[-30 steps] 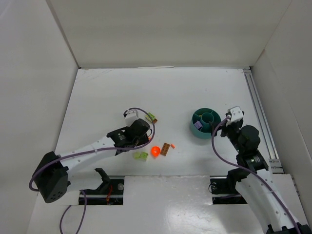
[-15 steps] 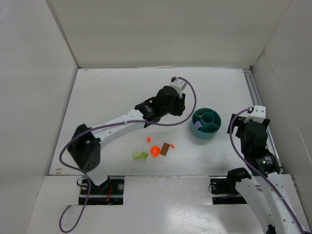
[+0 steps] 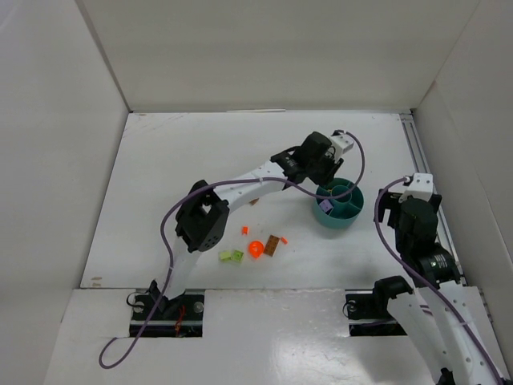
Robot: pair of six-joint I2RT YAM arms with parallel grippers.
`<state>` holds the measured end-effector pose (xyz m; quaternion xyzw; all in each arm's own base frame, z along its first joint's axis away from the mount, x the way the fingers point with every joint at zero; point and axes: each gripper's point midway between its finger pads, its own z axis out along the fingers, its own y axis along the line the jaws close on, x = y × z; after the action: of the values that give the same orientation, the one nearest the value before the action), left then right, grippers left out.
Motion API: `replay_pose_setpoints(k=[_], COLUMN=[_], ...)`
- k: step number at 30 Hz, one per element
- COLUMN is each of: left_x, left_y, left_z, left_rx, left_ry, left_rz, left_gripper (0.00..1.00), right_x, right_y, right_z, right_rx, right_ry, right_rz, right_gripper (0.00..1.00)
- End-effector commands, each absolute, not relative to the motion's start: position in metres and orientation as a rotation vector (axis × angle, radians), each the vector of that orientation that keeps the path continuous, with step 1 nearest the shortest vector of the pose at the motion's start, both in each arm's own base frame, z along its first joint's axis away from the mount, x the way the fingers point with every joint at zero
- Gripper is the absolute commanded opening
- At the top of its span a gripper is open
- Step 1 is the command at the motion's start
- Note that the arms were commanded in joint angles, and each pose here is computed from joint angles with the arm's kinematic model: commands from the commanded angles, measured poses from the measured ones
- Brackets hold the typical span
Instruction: Sort the legos into containers by color
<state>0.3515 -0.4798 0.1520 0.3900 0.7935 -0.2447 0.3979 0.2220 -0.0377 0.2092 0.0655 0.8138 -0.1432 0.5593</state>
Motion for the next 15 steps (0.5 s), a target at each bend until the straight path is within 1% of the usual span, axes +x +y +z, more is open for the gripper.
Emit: replay_pose_setpoints(k=[1,9,11,15], left_x=[0.346,0.334,0.329,0.332], left_y=[-0.487,-0.474,-0.475,-0.473], left_z=[0.173,0.158,0.159,0.159], left_rx=[1.044,1.046,1.053,1.040], left_ry=[1.966,2.023,2.013,2.016], left_rz=[-0.647,-0.639,-0.646,-0.622], left_gripper=[0.21,0.21,0.23,0.30], right_x=[0.232,0.237,0.237,0.237], right_y=[-0.031,-0.029,-0.029,-0.029], right_z=[0.227,0.219,0.219,0.219], right_rx=[0.123,0.097,0.097,0.097], right_ry=[1.869,1.907,1.907,1.907], right_rz=[-0.309,-0.319,-0.319,-0.319], right_gripper=[0.99,0.99,0.99,0.99])
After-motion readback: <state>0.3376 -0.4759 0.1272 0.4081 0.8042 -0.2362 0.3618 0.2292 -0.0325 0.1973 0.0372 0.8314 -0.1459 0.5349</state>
